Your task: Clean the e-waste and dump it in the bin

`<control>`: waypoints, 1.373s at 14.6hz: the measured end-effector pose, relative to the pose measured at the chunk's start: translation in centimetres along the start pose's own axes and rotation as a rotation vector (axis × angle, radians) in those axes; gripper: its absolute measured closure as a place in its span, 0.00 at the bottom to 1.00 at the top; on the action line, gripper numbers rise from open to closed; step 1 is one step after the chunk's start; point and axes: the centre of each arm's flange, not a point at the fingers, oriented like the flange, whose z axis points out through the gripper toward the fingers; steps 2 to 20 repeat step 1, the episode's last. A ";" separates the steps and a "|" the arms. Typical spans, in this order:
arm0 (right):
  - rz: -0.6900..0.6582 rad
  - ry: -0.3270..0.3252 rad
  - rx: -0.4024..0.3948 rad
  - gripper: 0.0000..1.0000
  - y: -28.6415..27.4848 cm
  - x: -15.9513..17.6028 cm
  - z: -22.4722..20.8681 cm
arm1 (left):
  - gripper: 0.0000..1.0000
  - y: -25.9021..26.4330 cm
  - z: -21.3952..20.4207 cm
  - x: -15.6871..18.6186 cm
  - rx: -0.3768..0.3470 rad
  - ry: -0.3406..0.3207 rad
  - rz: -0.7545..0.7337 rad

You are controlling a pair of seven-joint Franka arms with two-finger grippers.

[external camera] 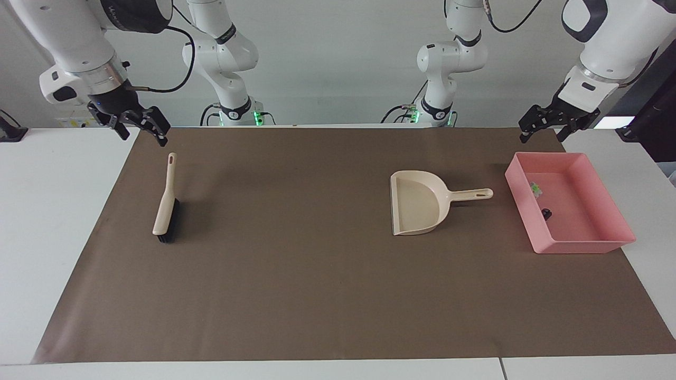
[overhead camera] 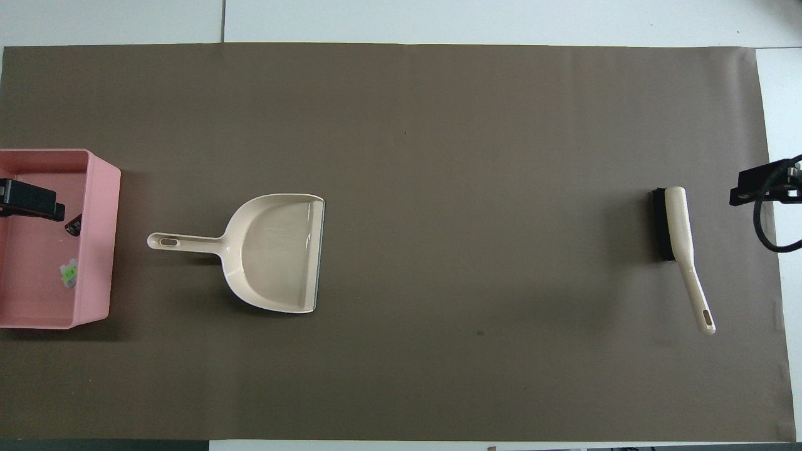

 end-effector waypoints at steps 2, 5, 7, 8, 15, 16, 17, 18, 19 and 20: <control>0.000 0.000 0.000 0.00 0.0 0.0 0.0 | 0.00 0.0 0.0 0.0 0.000 0.000 0.000; 0.000 0.000 0.000 0.00 0.0 0.0 0.0 | 0.00 0.0 0.0 0.0 0.000 0.000 0.000; 0.000 0.000 0.000 0.00 0.0 0.0 0.0 | 0.00 0.0 0.0 0.0 0.000 0.000 0.000; 0.000 0.000 0.000 0.00 0.0 0.0 0.0 | 0.00 0.0 0.0 0.0 0.000 0.000 0.000; 0.000 0.000 0.000 0.00 0.0 0.0 0.0 | 0.00 0.0 0.0 0.0 0.000 0.000 0.000; 0.000 0.000 0.000 0.00 0.0 0.0 0.0 | 0.00 0.0 0.0 0.0 0.000 0.000 0.000; 0.000 0.000 0.000 0.00 0.0 0.0 0.0 | 0.00 0.0 0.0 0.0 0.000 0.000 0.000; 0.000 0.000 0.000 0.00 0.0 0.0 0.0 | 0.00 0.0 0.0 0.0 0.000 0.000 0.000; 0.000 0.000 0.000 0.00 0.0 0.0 0.0 | 0.00 0.0 0.0 0.0 0.000 0.000 0.000; 0.000 0.000 0.000 0.00 0.0 0.0 0.0 | 0.00 0.0 0.0 0.0 0.000 0.000 0.000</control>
